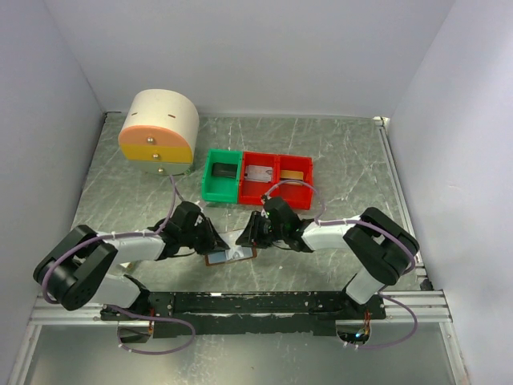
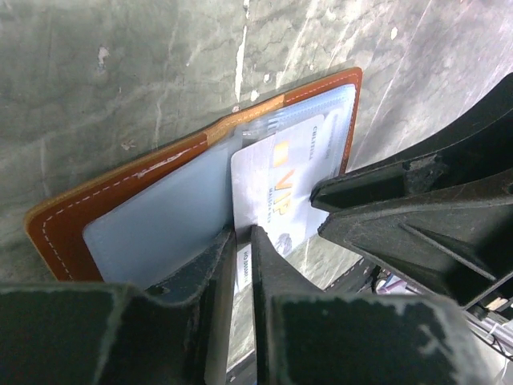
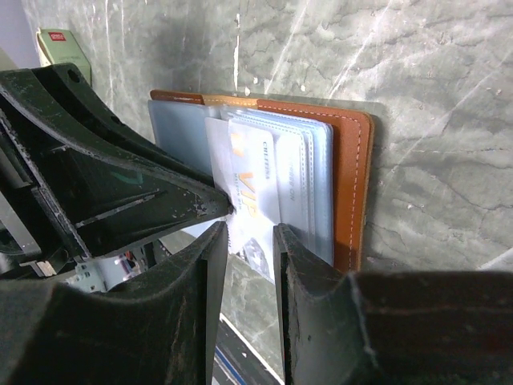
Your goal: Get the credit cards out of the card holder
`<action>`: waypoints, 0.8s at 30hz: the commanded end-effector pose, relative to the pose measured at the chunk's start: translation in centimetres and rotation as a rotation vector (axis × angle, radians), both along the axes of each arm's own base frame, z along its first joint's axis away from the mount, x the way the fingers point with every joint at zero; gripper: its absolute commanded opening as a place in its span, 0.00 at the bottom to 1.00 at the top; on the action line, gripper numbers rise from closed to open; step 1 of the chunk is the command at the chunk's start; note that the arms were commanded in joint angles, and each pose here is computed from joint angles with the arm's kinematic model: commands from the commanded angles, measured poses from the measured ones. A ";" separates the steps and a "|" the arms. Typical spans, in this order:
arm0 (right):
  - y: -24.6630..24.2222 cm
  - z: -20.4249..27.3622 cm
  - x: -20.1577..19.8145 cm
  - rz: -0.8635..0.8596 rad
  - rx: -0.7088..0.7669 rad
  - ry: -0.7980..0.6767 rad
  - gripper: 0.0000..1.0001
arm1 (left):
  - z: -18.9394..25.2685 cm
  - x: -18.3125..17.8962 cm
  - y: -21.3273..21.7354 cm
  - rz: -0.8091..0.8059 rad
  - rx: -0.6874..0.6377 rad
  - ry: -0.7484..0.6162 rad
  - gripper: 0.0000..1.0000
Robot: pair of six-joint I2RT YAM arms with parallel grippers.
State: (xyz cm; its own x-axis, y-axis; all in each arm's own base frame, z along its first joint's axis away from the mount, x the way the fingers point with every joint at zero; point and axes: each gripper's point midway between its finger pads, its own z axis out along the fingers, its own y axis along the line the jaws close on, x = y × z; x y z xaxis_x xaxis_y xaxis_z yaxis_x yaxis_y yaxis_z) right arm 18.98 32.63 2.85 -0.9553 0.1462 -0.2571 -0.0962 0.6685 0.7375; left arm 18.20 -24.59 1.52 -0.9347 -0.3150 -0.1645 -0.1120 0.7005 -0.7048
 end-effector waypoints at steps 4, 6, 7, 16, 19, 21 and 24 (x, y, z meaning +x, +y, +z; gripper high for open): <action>-2.5 -4.5 -2.5 0.007 -0.149 0.098 0.31 | 0.6 -0.7 -0.7 -0.053 -0.023 -0.012 0.10; -2.6 -4.5 -2.4 0.000 -0.155 0.095 0.31 | 0.5 -0.7 0.0 -0.039 0.015 -0.013 0.07; -2.7 -4.5 -2.3 -0.004 -0.158 0.092 0.30 | 0.5 -0.6 0.3 -0.028 0.035 -0.018 0.07; -2.2 -4.0 -2.3 0.006 -0.124 0.094 0.31 | 1.3 0.0 1.8 -0.001 0.116 -0.067 0.07; -2.0 -4.0 -2.3 0.016 -0.124 0.095 0.31 | 1.7 0.1 1.1 -0.023 0.086 -0.070 0.14; -1.8 -4.0 -2.3 0.022 -0.119 0.095 0.31 | 1.9 0.2 0.5 -0.036 0.060 -0.074 0.22; -1.8 -4.1 -2.4 0.019 -0.119 0.099 0.31 | 2.2 0.2 -0.1 -0.051 0.026 -0.079 0.29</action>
State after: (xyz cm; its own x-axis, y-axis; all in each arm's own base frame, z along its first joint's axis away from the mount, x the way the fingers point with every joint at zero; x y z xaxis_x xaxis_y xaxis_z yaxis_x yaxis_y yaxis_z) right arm 18.48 33.25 2.78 -0.9611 0.1318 -0.2426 -0.1023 0.6461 0.7564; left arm 17.90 -23.42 2.66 -0.9302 -0.2872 -0.2284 -0.0712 0.7518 -0.6555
